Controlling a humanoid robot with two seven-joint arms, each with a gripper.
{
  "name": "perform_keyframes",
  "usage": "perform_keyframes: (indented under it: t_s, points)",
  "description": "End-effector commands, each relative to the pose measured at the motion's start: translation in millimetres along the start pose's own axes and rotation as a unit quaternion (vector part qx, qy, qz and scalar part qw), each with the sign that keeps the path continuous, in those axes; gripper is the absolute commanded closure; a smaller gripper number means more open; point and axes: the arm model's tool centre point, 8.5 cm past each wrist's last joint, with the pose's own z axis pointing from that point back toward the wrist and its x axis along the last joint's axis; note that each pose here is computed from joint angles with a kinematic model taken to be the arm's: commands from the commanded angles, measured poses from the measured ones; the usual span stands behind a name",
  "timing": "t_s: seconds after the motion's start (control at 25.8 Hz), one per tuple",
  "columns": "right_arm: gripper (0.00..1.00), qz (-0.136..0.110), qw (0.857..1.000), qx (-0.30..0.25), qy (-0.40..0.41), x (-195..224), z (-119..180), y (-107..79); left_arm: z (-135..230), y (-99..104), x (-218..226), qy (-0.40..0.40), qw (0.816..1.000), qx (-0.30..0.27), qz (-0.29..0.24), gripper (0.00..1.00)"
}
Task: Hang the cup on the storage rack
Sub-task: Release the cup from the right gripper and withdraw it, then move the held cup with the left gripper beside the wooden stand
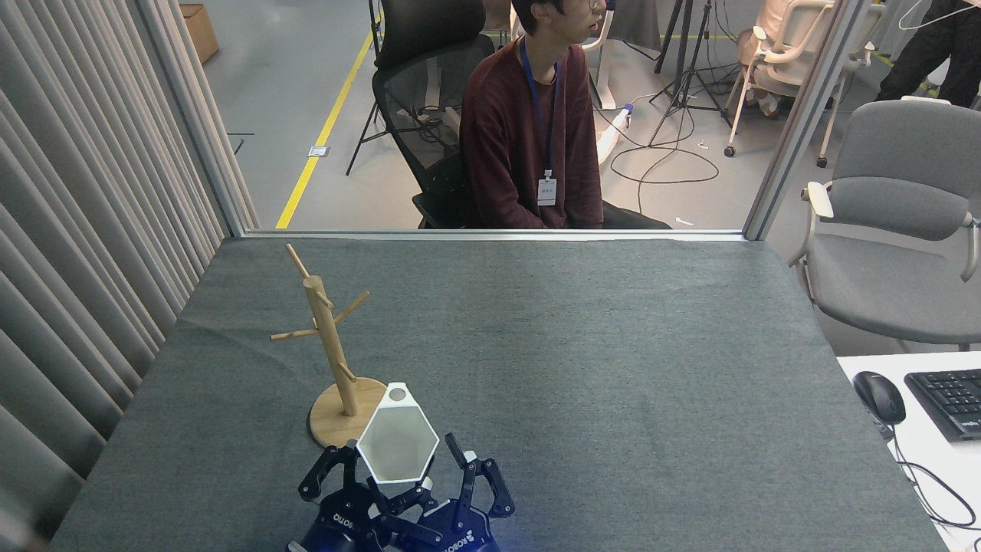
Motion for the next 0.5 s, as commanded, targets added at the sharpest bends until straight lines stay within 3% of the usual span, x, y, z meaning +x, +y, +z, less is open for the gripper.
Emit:
perform_keyframes:
  t_s: [0.0, 0.19, 0.35, 0.46]
  points:
    - [0.04, -0.004, 0.999, -0.052, 0.006, -1, -3, -22.1, 0, -2, 0, -0.002, 1.0, -0.003, 0.0, 0.29]
    - [0.03, -0.015, 0.995, -0.094, 0.026, -10, -2, -47.3, -1, -1, -1, -0.002, 1.0, -0.002, 0.0, 0.29]
    - [0.02, -0.069, 0.989, -0.097, 0.091, -42, -2, -49.1, -1, -1, 0, -0.001, 1.0, -0.002, 0.0, 0.29]
    - [0.02, -0.064, 0.977, -0.083, 0.188, -103, 10, -37.7, -1, -1, 0, 0.0, 1.0, -0.002, 0.0, 0.29]
